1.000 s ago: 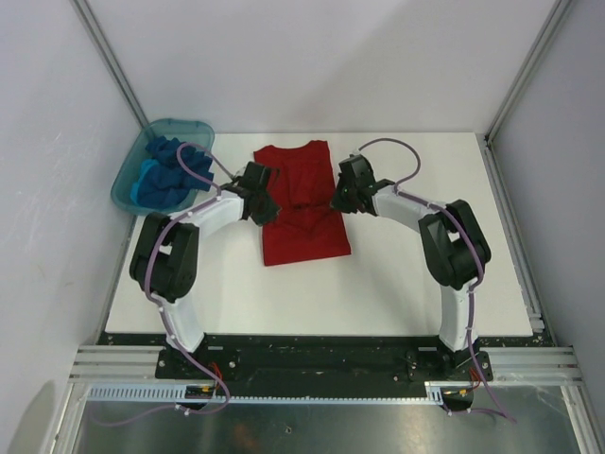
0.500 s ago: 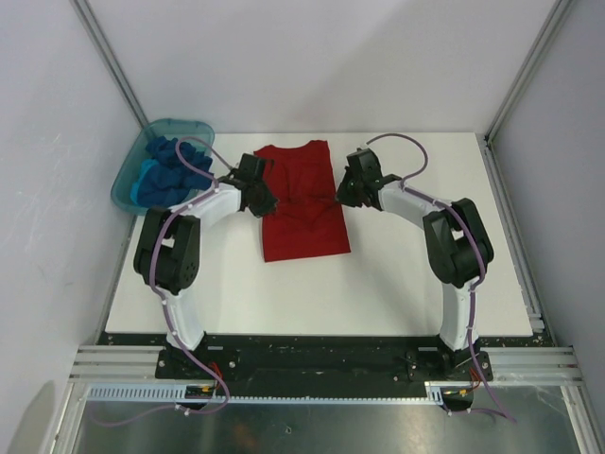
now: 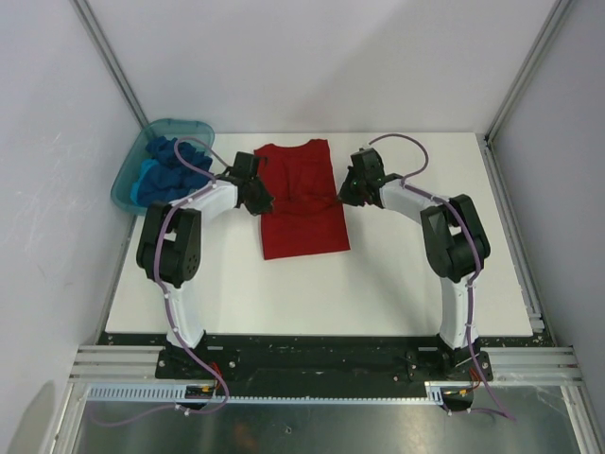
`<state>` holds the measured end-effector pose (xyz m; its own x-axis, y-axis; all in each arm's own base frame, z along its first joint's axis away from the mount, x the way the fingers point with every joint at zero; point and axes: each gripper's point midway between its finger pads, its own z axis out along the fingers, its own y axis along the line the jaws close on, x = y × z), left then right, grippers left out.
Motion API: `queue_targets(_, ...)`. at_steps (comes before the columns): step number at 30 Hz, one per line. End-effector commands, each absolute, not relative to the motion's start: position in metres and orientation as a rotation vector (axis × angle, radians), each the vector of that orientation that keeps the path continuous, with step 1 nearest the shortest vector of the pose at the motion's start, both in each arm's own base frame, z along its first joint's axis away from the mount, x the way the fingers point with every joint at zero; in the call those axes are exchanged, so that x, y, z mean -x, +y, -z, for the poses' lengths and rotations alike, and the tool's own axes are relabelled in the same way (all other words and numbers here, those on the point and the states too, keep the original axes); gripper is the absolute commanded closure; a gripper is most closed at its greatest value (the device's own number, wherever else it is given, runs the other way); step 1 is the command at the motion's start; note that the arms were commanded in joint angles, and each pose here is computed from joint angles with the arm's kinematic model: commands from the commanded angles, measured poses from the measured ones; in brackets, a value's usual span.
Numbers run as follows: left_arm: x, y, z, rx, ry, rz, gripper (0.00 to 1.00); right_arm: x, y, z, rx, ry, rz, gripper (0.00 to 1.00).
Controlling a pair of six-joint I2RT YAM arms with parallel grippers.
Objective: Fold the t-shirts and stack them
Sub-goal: Fold the folded rectangular tshirt in 1/3 of the way
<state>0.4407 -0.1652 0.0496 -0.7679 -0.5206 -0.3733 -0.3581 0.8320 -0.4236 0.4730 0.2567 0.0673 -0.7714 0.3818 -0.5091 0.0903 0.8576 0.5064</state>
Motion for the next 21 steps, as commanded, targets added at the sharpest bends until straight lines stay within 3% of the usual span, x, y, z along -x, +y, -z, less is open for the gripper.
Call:
queue_targets(1,-0.460,-0.164,-0.062,0.584,2.483,0.483,1.00,-0.496,0.259,-0.092,-0.312,2.317,-0.651,1.00)
queue_targets(4,-0.462,-0.160,-0.062,0.579,2.479,0.475,1.00,-0.498,0.259,-0.094,-0.300,2.313,-0.663,1.00)
queue_targets(6,-0.465,-0.157,-0.066,0.559,2.468,0.476,0.91,-0.500,0.260,-0.095,-0.284,2.314,-0.665,0.98)
queue_targets(11,-0.474,-0.144,-0.096,0.501,2.395,0.477,0.42,-0.504,0.258,-0.108,-0.234,2.317,-0.626,0.59)
queue_targets(13,-0.473,-0.139,-0.113,0.467,2.361,0.469,0.33,-0.503,0.254,-0.117,-0.220,2.314,-0.593,0.51)
queue_targets(16,-0.461,-0.139,-0.124,0.439,2.350,0.486,0.38,-0.497,0.253,-0.132,-0.195,2.303,-0.556,0.51)
queue_targets(21,-0.435,-0.154,-0.111,0.399,2.412,0.544,0.76,-0.472,0.282,-0.135,-0.066,2.316,-0.558,0.69)
